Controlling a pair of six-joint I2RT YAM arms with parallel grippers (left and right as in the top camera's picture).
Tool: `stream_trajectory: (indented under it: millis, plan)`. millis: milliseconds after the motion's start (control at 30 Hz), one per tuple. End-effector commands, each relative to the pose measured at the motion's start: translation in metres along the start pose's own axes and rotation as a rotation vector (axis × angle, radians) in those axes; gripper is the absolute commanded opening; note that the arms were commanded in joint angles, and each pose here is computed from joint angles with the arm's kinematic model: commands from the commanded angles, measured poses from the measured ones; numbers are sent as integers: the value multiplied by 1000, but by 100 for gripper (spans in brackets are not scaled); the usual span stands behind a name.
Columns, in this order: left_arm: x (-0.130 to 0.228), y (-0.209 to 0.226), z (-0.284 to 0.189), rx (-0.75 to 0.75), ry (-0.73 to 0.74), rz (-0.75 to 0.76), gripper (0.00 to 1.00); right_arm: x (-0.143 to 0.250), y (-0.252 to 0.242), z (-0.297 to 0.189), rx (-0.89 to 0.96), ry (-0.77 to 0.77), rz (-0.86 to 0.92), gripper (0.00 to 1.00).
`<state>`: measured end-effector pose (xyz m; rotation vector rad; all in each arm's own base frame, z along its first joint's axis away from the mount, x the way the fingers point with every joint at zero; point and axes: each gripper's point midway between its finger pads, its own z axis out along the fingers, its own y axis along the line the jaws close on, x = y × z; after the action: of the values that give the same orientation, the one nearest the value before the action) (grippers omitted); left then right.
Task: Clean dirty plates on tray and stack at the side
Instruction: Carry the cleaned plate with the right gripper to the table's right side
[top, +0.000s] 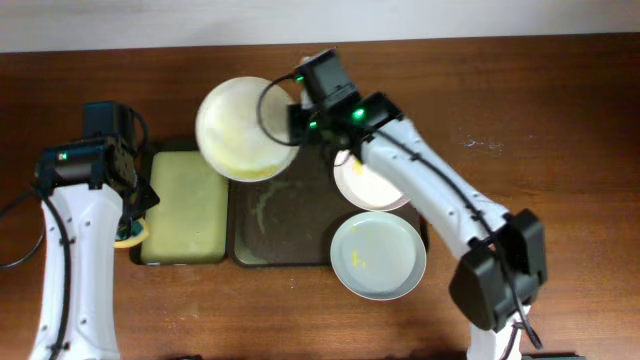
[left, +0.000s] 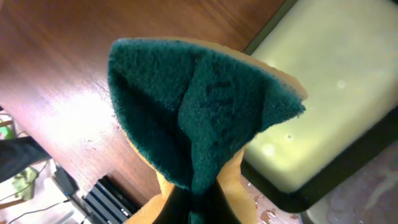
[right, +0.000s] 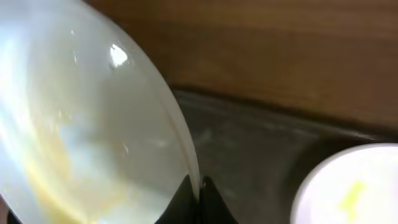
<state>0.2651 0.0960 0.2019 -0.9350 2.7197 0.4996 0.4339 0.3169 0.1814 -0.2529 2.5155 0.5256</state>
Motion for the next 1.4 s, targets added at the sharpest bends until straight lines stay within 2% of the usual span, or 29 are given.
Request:
stream_trajectory:
  millis: [0, 67, 100, 133, 267, 333, 500, 533, 567, 633, 700, 733, 767, 833, 867, 933, 1000, 1067, 1100, 1200, 1233, 1267, 1300, 1333, 1367]
  plan:
    - [7, 12, -34, 93, -83, -34, 0, 21, 51, 43, 40, -57, -124, 4]
    - [14, 21, -44, 106, -101, -42, 0, 32, 73, 59, 122, -131, -227, 4]
    - [16, 22, -46, 108, -105, -44, 0, 26, 88, 54, 161, -201, -360, 4]
    - [15, 23, -47, 103, -112, -46, 0, -5, 113, 20, 317, -380, -605, 4]
    - [7, 23, -48, 100, -145, -59, 0, -53, 158, -62, 710, -623, -976, 4]
    - [5, 22, -48, 103, -150, -61, 0, -54, 172, -71, 742, -645, -1058, 4]
    - [6, 22, -48, 107, -149, -61, 0, -45, 177, -71, 762, -615, -1122, 4]
    - [6, 22, -48, 106, -147, -60, 0, -52, 168, -77, 774, -651, -999, 4]
    - [6, 22, -48, 105, -146, -60, 0, -48, 164, -70, 700, -671, -856, 4]
    - [7, 22, -48, 104, -142, -58, 0, -29, 149, -41, 592, -570, -791, 4]
    - [8, 20, -48, 116, -137, -58, 0, -5, 127, 2, 324, -394, -554, 4]
    - [8, 19, -48, 123, -135, -57, 0, 6, 125, 21, 107, -265, -426, 4]
    - [9, 19, -48, 124, -132, -56, 0, -1, 115, 21, -56, -178, -314, 4]
    - [10, 19, -48, 122, -129, -54, 0, -19, 87, 2, -249, -85, -223, 4]
    - [10, 19, -48, 123, -130, -55, 0, -37, 17, -27, -321, 1, -81, 4]
    - [7, 18, -48, 130, -139, -59, 0, -46, -96, -48, -200, 50, 131, 4]
    - [6, 15, -49, 147, -141, -61, 0, -27, -214, -78, -50, 112, 335, 4]
    - [3, 12, -49, 157, -153, -67, 0, 32, -354, -136, 242, 182, 637, 4]
    - [-5, 7, -50, 179, -177, -76, 0, 88, -417, -166, 383, 243, 807, 4]
    - [-12, -24, -37, 253, -136, 58, 0, 163, -446, -164, 391, 342, 962, 5]
    - [-11, -30, -26, 242, -98, 93, 0, 178, -447, -154, 384, 362, 956, 9]
    - [-11, -34, -19, 235, -73, 101, 0, 185, -447, -146, 379, 371, 937, 19]
    - [-10, -37, -13, 227, -55, 107, 0, 191, -445, -137, 374, 379, 922, 57]
    - [-9, -39, -13, 241, -50, 131, 0, 190, -445, -136, 372, 377, 911, 68]
    - [-7, -47, -15, 285, -42, 179, 0, 186, -442, -137, 350, 375, 892, 68]
